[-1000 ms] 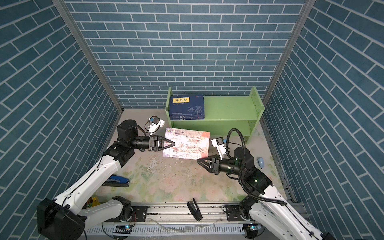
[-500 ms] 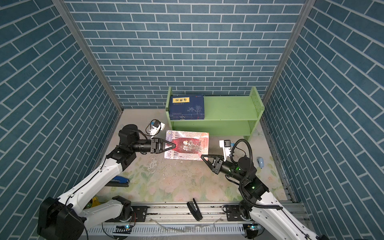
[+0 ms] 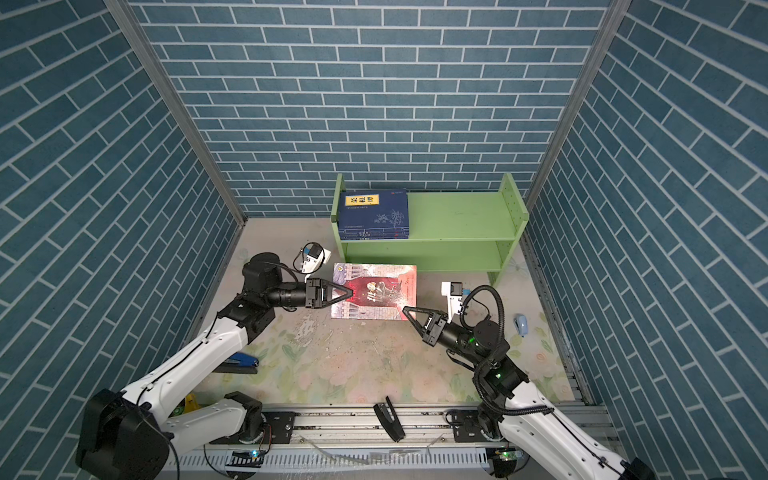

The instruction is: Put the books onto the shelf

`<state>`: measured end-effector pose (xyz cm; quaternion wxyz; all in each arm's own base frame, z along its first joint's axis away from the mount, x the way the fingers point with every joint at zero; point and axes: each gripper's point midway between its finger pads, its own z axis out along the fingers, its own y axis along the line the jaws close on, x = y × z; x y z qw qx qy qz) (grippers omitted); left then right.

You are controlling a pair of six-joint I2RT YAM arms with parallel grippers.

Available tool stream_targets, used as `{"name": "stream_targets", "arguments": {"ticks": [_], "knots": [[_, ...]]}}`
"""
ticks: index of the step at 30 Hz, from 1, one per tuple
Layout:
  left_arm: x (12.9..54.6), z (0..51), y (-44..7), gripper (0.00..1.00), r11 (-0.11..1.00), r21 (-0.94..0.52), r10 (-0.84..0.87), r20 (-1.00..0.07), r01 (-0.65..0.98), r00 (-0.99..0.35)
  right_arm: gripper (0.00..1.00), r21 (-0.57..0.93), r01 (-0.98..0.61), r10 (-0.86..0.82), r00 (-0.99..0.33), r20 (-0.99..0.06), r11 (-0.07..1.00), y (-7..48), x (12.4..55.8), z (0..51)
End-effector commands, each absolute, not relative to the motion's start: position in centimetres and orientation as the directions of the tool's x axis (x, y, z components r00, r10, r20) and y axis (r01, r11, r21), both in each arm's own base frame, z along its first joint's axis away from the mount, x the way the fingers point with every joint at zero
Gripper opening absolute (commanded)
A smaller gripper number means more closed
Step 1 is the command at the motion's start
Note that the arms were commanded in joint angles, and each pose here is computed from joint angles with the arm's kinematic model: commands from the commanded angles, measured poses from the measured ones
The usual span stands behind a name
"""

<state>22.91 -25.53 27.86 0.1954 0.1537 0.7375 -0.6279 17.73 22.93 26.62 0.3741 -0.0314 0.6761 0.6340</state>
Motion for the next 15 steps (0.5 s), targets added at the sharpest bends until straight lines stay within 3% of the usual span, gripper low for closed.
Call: {"name": "stream_targets", "arguments": {"ticks": [1, 2, 5, 10, 15], "knots": [[23.0, 26.6, -24.8, 0.60, 0.259, -0.825, -0.002, -0.520, 0.502, -0.854, 0.00, 0.839, -0.504, 0.526, -0.667, -0.528, 0.203, 21.4, 18.5, 27.3], [23.0, 26.3, -24.4, 0.69, 0.297, -0.807, 0.005, -0.533, 0.510, -0.846, 0.00, 0.842, -0.497, 0.534, -0.662, -0.525, 0.211, 21.1, 18.5, 27.0], [23.5, 26.9, -22.7, 0.81, 0.373, -0.761, -0.009, -0.575, 0.531, -0.818, 0.00, 0.846, -0.460, 0.562, -0.638, -0.526, 0.269, 19.9, 18.7, 25.7], [24.1, 30.2, -20.5, 0.82, 0.455, -0.658, -0.023, -0.683, 0.601, -0.730, 0.00, 0.844, -0.420, 0.590, -0.604, -0.535, 0.335, 18.6, 19.2, 24.5], [23.2, 33.8, -20.8, 0.82, 0.378, -0.647, -0.023, -0.722, 0.662, -0.692, 0.00, 0.844, -0.348, 0.599, -0.596, -0.535, 0.408, 18.1, 20.4, 22.8]]}}
